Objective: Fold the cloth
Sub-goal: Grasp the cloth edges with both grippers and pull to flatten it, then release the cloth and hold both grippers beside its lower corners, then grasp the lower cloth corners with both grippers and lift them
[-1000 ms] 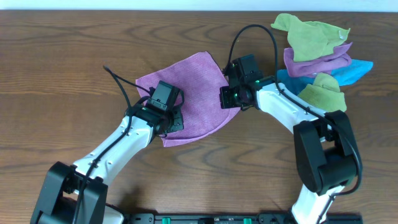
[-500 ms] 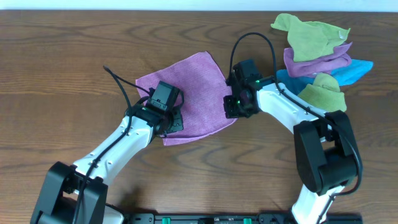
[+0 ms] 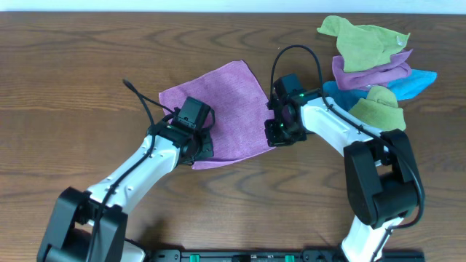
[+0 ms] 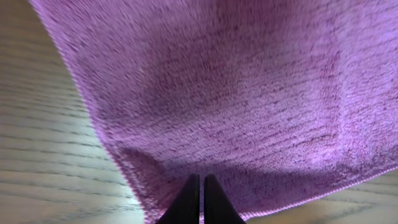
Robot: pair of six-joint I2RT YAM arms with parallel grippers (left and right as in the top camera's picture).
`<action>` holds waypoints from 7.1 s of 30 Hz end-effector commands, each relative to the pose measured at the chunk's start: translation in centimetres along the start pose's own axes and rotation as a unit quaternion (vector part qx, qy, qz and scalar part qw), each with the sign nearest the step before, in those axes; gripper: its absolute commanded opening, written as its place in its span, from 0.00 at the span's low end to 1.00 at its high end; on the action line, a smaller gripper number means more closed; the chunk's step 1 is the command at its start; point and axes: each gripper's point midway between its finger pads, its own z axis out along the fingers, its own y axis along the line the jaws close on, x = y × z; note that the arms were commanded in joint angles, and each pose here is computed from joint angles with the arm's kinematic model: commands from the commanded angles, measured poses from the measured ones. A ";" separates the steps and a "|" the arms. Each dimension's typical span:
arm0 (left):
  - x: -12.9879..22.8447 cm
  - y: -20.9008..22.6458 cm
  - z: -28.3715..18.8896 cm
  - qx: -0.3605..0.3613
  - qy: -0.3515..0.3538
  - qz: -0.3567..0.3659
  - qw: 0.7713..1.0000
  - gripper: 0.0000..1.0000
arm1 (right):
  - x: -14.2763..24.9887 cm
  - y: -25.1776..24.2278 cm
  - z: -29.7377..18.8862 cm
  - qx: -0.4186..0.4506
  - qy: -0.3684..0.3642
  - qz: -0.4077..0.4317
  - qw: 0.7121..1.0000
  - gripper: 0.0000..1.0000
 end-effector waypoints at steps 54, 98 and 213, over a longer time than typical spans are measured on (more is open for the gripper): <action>2.3 12.5 1.8 -0.189 0.051 -0.138 0.971 0.06 | 3.5 9.1 1.7 0.007 0.007 -0.090 0.996 0.01; 3.8 13.0 -3.1 0.081 0.042 -0.317 0.944 0.56 | 4.2 6.0 -6.2 -0.282 -0.030 0.029 0.958 0.63; -7.6 10.9 -6.9 0.155 -0.070 -0.235 0.957 0.06 | -4.5 8.7 -7.2 -0.300 -0.075 0.105 0.945 0.02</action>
